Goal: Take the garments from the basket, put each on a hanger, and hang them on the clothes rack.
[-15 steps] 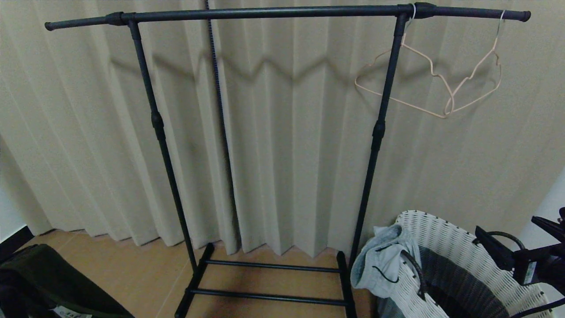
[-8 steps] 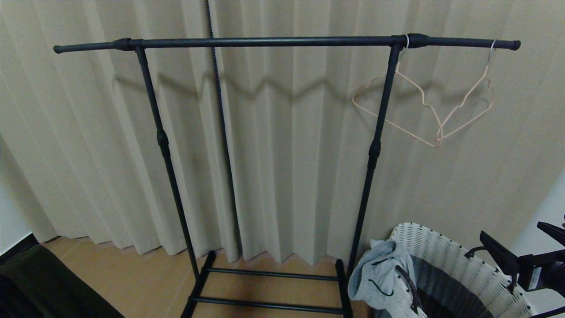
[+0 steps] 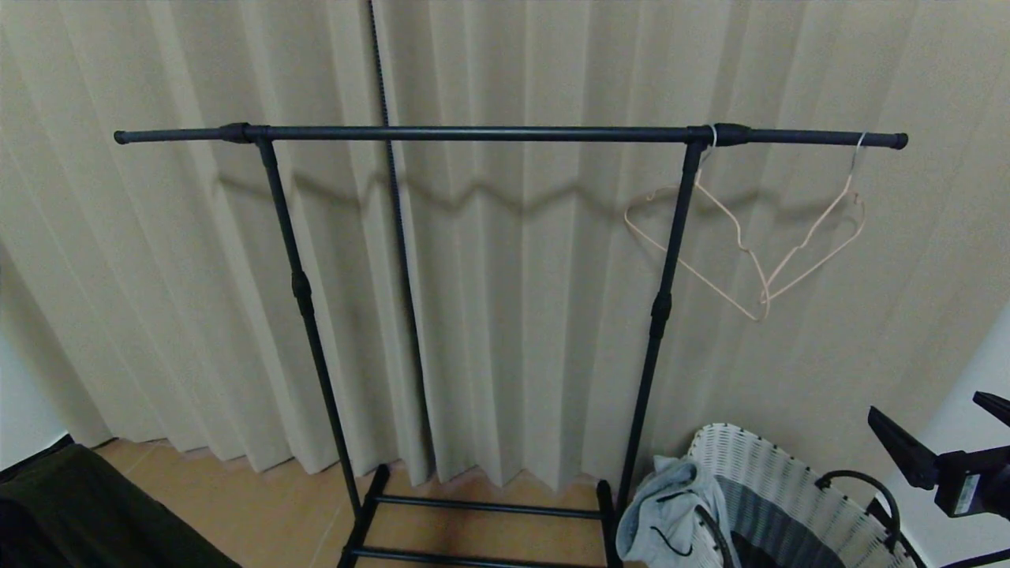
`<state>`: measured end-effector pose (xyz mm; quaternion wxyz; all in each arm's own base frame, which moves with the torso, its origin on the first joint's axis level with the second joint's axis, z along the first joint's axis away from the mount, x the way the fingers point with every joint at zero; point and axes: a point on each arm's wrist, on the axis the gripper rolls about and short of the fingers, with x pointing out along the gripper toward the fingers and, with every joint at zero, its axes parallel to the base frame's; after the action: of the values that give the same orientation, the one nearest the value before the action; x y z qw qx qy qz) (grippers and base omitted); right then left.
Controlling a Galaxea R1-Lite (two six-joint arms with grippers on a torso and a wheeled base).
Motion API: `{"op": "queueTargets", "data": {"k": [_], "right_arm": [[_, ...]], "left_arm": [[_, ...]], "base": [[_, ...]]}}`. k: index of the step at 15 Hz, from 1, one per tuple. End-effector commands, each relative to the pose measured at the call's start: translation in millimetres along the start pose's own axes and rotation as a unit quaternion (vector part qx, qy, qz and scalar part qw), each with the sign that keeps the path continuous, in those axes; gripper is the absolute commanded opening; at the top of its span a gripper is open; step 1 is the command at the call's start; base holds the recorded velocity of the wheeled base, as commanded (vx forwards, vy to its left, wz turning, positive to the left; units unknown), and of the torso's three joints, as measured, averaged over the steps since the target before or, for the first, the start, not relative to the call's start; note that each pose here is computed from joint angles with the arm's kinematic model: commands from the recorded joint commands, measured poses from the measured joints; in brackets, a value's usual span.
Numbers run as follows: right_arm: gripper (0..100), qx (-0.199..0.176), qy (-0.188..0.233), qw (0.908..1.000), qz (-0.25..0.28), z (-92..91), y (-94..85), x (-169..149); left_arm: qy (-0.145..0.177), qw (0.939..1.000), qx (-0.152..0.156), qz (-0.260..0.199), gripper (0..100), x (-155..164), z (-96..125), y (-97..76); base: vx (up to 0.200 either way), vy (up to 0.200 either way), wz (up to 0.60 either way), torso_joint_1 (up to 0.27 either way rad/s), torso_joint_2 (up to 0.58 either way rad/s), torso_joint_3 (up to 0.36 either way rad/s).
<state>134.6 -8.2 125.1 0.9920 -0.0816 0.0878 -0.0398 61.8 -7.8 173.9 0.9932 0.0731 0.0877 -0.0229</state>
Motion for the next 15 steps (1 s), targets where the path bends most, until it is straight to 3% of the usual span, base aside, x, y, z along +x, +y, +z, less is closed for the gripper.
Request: {"op": "queueTargets", "data": {"k": [1,7,15], "right_arm": [[100,0.0,-0.003,1.0,-0.003,0.7,-0.7,-1.0],[100,0.002,-0.006,1.0,-0.005,1.3,-1.6,-1.9],[100,0.0,-0.012,0.9999,-0.008,2.6,-2.0,-4.8]], "left_arm": [[0.003,1.0,0.002,0.0,0,1.0,-0.8,-0.2],[0.008,0.9997,0.021,0.001,0,0.3,-5.0,-0.5],[0.002,0.9998,0.02,0.001,0,-1.6,-4.3,-0.1]], "base": [[0.0,0.0,0.0,0.222,-0.49,-0.286],[0.0,0.0,0.0,0.231,-0.5,-0.271],[0.0,0.0,0.0,0.03,-0.07,-0.036]]}}
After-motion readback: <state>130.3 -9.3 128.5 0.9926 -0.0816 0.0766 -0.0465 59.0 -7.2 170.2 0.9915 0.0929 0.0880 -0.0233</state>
